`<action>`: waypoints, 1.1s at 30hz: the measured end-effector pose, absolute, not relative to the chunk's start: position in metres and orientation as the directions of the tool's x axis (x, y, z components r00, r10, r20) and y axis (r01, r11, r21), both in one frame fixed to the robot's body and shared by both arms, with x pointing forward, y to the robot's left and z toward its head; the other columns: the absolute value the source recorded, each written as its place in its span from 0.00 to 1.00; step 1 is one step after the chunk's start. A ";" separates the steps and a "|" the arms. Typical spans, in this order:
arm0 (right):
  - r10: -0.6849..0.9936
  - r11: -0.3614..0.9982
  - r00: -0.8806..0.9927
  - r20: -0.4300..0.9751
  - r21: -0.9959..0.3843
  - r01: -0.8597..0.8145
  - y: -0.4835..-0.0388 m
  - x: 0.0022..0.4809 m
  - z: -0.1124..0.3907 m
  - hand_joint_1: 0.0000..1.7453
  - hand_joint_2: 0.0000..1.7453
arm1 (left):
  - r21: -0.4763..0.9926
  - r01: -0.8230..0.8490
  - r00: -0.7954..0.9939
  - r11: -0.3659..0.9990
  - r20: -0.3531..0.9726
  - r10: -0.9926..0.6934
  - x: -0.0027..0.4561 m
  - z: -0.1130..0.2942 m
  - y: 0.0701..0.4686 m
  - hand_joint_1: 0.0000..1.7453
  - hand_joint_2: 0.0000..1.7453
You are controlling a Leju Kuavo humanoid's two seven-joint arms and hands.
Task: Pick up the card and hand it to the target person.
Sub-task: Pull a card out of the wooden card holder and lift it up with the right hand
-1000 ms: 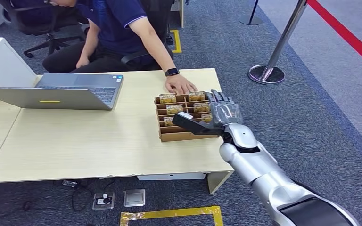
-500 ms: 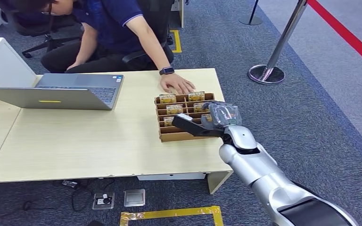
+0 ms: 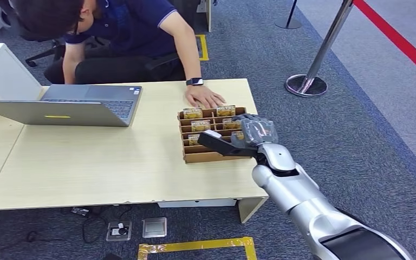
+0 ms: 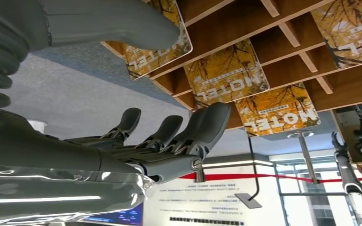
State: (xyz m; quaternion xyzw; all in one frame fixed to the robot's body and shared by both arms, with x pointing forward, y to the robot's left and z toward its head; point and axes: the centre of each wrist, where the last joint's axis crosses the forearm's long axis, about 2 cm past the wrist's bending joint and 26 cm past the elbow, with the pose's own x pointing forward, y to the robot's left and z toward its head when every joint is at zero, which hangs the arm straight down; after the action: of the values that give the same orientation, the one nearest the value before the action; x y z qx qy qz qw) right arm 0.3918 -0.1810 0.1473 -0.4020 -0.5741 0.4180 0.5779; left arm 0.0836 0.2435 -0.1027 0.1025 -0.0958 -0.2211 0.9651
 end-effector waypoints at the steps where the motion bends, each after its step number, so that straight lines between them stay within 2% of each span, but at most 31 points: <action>1: 0.945 0.327 -0.006 0.327 -0.945 -0.022 -0.181 0.392 0.147 0.41 1.00 | 0.240 0.410 0.882 0.880 0.140 -0.450 0.084 -0.103 0.243 0.00 0.00; 10: 0.948 0.317 0.009 0.317 -0.948 -0.025 -0.187 0.392 0.142 0.42 1.00 | 0.245 0.416 0.880 0.876 0.134 -0.456 0.082 -0.103 0.243 0.00 0.00; 14: 0.949 0.315 0.008 0.315 -0.949 -0.034 -0.187 0.391 0.139 0.39 1.00 | 0.247 0.415 0.881 0.876 0.132 -0.454 0.081 -0.103 0.243 0.00 0.00; 20: 0.951 0.310 0.004 0.310 -0.949 -0.054 -0.187 0.387 0.132 0.43 1.00 | 0.248 0.409 0.884 0.878 0.133 -0.449 0.076 -0.104 0.243 0.00 0.00; 24: 0.953 0.303 0.002 0.304 -0.951 -0.065 -0.186 0.385 0.128 0.50 1.00 | 0.246 0.406 0.885 0.880 0.133 -0.445 0.075 -0.104 0.243 0.00 0.00; 28: 0.954 0.300 0.001 0.301 -0.952 -0.065 -0.186 0.385 0.126 0.49 1.00 | 0.246 0.404 0.886 0.881 0.133 -0.444 0.074 -0.104 0.243 0.00 0.00; 29: 0.954 0.300 0.001 0.300 -0.952 -0.063 -0.187 0.385 0.126 0.52 1.00 | 0.247 0.404 0.887 0.881 0.132 -0.443 0.074 -0.104 0.243 0.00 0.00; 31: 0.955 0.298 0.002 0.298 -0.953 -0.057 -0.187 0.385 0.126 0.78 1.00 | 0.248 0.402 0.888 0.881 0.132 -0.442 0.074 -0.104 0.243 0.00 0.00; 33: 0.956 0.293 0.001 0.294 -0.955 -0.049 -0.186 0.385 0.126 1.00 1.00 | 0.250 0.400 0.888 0.882 0.130 -0.440 0.074 -0.104 0.244 0.00 0.00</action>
State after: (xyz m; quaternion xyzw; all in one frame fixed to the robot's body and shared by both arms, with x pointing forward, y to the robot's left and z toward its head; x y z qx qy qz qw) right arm 0.3855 -0.1863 0.1255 -0.4063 -0.5579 0.4339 0.5792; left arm 0.0741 0.2436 -0.1043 0.1086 -0.0920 -0.2176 0.9656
